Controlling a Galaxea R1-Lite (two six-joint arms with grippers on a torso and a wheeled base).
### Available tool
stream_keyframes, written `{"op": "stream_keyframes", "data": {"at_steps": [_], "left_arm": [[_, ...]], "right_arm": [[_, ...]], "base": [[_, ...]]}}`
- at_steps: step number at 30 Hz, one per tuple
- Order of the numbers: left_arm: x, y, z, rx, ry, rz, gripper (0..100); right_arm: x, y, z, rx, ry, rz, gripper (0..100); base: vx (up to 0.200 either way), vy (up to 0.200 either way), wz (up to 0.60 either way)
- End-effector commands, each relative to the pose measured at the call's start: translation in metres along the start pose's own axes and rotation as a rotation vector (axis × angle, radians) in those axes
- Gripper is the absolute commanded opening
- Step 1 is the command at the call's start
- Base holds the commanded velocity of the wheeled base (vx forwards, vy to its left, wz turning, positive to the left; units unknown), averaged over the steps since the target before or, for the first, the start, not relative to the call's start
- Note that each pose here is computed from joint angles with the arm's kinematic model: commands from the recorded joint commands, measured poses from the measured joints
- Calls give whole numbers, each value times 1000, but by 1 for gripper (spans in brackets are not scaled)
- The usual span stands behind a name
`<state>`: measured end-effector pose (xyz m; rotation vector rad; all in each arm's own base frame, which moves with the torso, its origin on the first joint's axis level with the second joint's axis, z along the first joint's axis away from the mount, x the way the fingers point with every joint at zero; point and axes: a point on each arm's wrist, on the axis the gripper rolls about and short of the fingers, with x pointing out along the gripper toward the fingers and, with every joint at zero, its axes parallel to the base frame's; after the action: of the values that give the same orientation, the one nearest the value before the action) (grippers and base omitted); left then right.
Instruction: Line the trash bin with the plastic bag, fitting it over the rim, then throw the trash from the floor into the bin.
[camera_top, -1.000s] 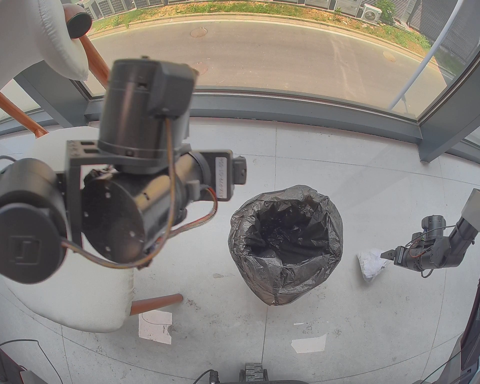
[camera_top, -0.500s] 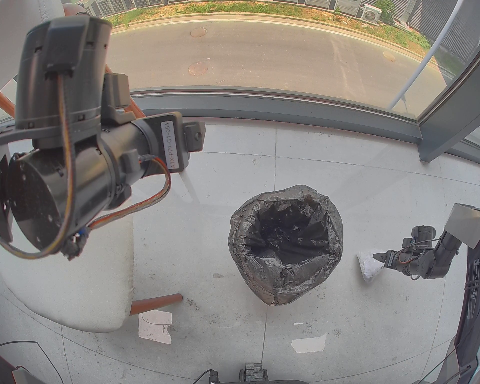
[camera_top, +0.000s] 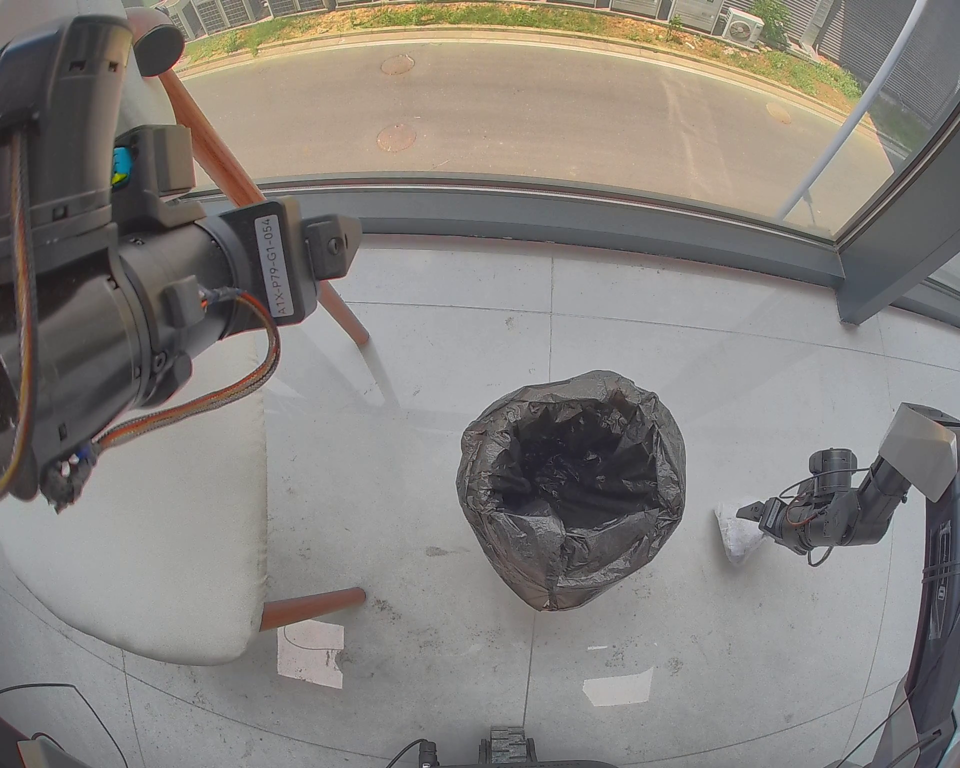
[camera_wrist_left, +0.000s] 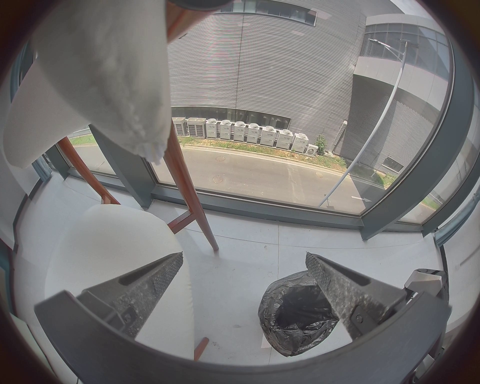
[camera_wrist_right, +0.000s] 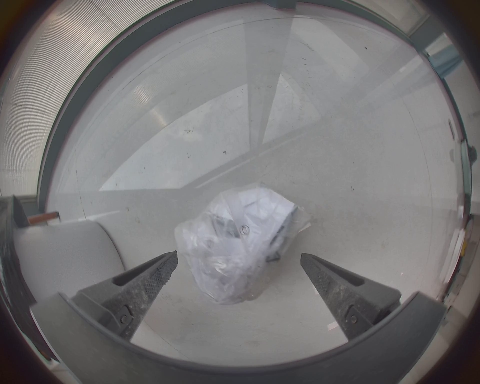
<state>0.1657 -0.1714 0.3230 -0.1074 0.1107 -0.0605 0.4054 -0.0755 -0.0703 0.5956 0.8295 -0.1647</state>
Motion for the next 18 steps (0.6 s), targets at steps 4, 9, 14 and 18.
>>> {"op": "stream_keyframes", "data": {"at_steps": [4,9,14,18], "left_arm": [[-1,1,1,5,-3,6,100],[-1,1,0,13,-3,9,100],[0,0,0,15,-2,13,100],[1,0,-1,16,-1,13,100]], "right_arm": [[10,6,10,82,-25,27,100],[12,8,14,91,13,12,100],[15,15,22,94,49,-3,100],[22,19,28,103,98,-38,100]], "base": [[0,0,0],[0,0,0],[0,0,0],[0,0,0]]}}
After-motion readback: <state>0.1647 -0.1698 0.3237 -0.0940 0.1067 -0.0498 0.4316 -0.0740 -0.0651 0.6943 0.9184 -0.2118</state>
